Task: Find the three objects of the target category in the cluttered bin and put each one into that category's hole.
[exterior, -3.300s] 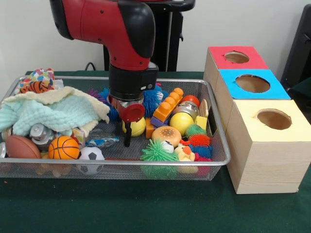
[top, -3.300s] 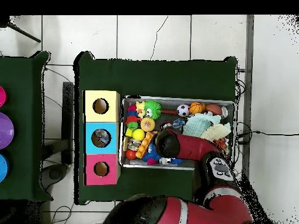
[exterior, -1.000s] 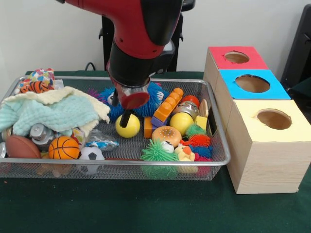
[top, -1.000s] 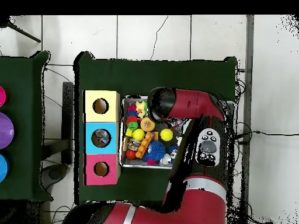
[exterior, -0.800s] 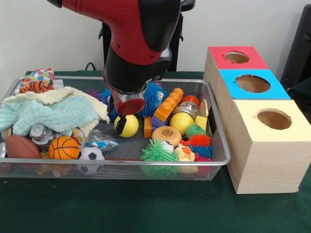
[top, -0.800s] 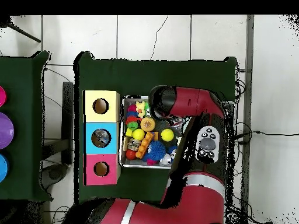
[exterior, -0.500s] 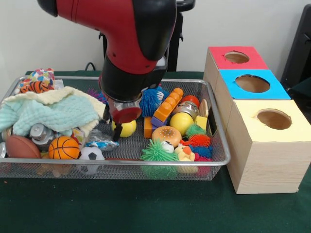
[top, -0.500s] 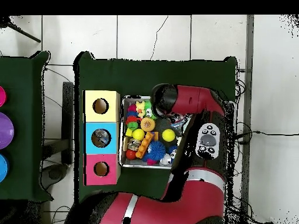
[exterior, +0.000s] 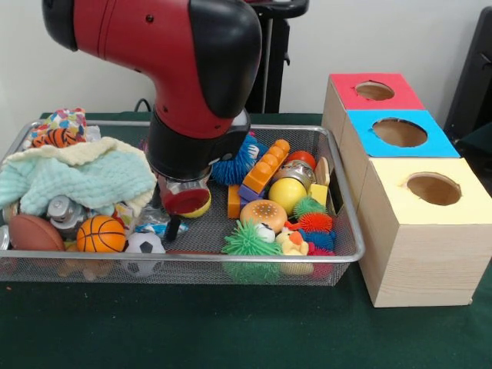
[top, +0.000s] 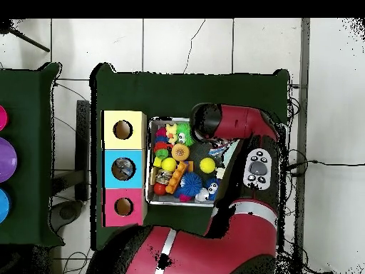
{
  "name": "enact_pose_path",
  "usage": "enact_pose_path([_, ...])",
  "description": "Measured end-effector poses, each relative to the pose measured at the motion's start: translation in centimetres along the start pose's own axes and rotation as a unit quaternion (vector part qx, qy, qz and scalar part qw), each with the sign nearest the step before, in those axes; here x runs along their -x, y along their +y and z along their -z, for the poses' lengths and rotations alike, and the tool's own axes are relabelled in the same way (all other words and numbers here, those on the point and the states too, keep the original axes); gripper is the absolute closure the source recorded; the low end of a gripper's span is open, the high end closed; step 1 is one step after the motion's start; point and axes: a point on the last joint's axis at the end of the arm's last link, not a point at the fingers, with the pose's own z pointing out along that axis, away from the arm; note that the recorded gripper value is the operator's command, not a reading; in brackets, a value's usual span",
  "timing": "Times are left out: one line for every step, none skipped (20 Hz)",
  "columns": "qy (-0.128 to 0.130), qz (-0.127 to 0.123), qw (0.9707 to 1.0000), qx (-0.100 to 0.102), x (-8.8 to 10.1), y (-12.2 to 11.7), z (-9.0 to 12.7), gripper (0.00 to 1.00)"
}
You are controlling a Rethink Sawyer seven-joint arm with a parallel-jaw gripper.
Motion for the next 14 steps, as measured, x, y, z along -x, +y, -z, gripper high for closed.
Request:
enact_pose_path([-0.001,0.000,1.0000,0.002,0.05,0.03,-0.07,0.00])
enact_pose_path([-0.002,0.000,1.0000,0.004,0.11,0.06,-0.16,0.00])
enact_pose_path([-0.004,-0.001,1.0000,0.006,0.18,0.10,-0.25,0.00])
enact_pose_path([-0.005,-0.001,1.0000,0.008,0.22,0.13,-0.29,0.00])
enact_pose_path([-0.005,-0.001,0.9999,0.009,0.25,0.17,-0.30,0.00])
enact_pose_path([-0.006,-0.001,0.9999,0.010,0.28,0.20,-0.30,0.00])
enact_pose_path([-0.007,-0.001,0.9999,0.012,0.31,0.24,-0.30,0.00])
enact_pose_path([-0.008,-0.001,0.9999,0.013,0.33,0.26,-0.30,0.00])
enact_pose_path([-0.008,-0.001,0.9999,0.013,0.32,0.27,-0.30,0.00])
enact_pose_path([-0.008,-0.001,0.9999,0.013,0.33,0.28,-0.30,0.00])
enact_pose_path([-0.008,-0.001,0.9999,0.013,0.33,0.28,-0.30,0.00])
enact_pose_path([-0.008,-0.001,0.9999,0.013,0.34,0.27,-0.30,0.00])
enact_pose_path([-0.008,-0.002,0.9999,0.013,0.41,0.24,-0.33,0.00])
enact_pose_path([-0.007,-0.002,0.9999,0.013,0.44,0.22,-0.35,0.00])
